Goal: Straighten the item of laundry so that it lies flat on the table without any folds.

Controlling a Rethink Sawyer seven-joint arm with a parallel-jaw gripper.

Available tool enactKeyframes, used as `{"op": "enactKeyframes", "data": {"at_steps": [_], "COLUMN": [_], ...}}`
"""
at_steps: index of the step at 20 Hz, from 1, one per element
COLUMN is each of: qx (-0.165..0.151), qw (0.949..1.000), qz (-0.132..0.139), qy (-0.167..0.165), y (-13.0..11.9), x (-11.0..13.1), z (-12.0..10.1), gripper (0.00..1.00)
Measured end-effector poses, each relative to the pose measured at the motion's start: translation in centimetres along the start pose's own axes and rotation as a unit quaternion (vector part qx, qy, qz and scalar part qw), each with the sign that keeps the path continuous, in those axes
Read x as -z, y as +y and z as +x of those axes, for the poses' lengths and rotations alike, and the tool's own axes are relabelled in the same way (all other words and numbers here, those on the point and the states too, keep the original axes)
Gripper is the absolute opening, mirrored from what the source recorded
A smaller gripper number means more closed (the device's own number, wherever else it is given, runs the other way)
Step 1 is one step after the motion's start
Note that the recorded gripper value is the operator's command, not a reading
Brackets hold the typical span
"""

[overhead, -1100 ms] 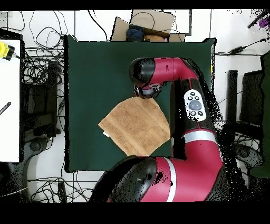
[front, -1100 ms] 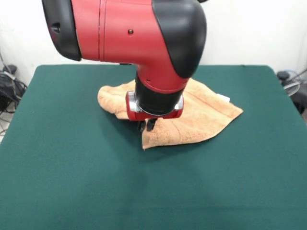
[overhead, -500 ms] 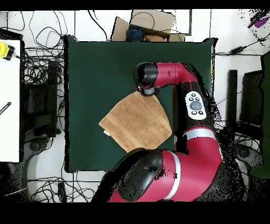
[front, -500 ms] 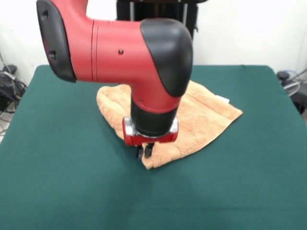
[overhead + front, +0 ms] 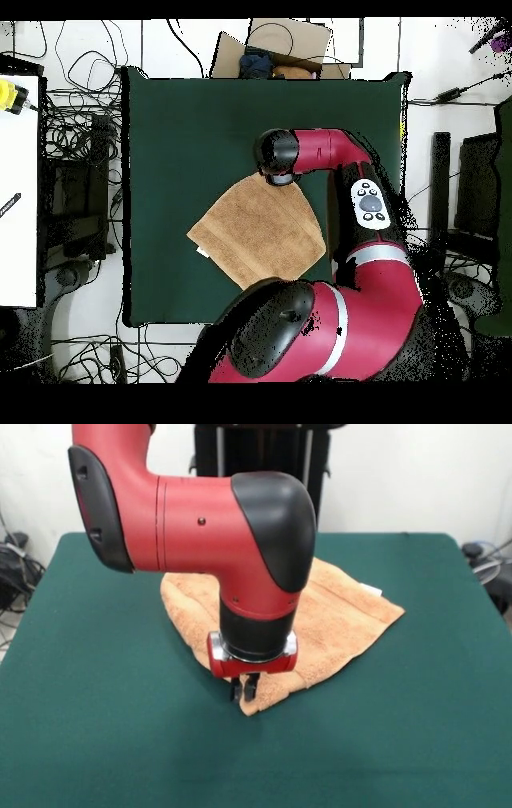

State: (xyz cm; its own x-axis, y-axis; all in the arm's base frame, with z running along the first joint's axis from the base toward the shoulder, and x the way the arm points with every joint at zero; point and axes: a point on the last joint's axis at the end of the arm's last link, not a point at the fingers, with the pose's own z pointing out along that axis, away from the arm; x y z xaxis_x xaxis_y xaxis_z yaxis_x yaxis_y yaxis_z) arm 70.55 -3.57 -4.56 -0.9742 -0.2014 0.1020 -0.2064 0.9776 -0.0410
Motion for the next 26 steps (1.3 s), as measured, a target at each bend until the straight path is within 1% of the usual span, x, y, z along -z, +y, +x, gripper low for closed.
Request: {"op": "enactKeyframes", "data": {"at_steps": [9, 10, 20, 21, 26], "qx": [0.008, 0.009, 0.010, 0.010, 0.009], "qw": [1.0000, 1.0000, 0.9999, 0.9999, 0.9999], "qz": [0.002, 0.003, 0.001, 0.001, 0.001], "qy": [0.001, 0.001, 0.004, 0.004, 0.005], "y": [0.6, 0.6, 0.8, 0.8, 0.7], "x": [1.5, 1.7, 1.5, 1.5, 1.4], "z": [0.9, 1.0, 1.2, 1.2, 1.3], "gripper": [0.00, 1.00, 1.00, 0.00, 0.00]}}
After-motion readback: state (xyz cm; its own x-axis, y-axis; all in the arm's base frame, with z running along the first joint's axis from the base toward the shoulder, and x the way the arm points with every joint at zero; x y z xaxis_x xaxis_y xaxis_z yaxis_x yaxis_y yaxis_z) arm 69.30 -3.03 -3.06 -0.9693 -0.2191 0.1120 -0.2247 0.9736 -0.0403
